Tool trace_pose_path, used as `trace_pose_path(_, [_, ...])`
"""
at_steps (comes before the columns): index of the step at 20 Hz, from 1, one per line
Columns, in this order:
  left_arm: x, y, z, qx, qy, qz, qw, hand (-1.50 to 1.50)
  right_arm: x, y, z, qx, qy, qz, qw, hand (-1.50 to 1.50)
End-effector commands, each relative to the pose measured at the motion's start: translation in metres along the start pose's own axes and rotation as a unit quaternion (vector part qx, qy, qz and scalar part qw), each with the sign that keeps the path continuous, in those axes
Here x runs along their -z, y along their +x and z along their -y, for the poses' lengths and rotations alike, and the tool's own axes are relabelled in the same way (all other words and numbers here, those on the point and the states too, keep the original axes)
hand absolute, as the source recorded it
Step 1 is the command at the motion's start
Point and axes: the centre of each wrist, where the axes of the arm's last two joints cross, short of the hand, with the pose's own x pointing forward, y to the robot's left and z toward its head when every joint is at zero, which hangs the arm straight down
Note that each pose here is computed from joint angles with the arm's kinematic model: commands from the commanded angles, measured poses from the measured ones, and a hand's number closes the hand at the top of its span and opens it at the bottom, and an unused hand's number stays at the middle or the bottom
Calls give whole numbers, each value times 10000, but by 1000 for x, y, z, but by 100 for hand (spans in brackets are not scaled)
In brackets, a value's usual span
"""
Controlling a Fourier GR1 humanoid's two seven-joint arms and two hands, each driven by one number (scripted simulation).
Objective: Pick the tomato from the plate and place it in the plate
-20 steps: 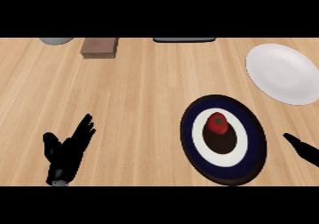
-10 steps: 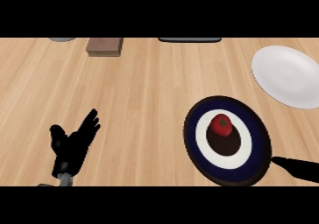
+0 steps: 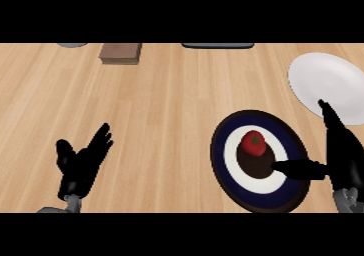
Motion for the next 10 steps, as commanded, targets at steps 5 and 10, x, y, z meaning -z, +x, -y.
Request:
trace_pose_path(5, [2,-17,24,-4,35,-7,10000,0,0,17,-48,-13,531,-479,9974,-150])
trace_pose_path(10, [10,-14,14,19,1,-28,10000,0,-16,33,-66,-49,632,-416,9971,-150])
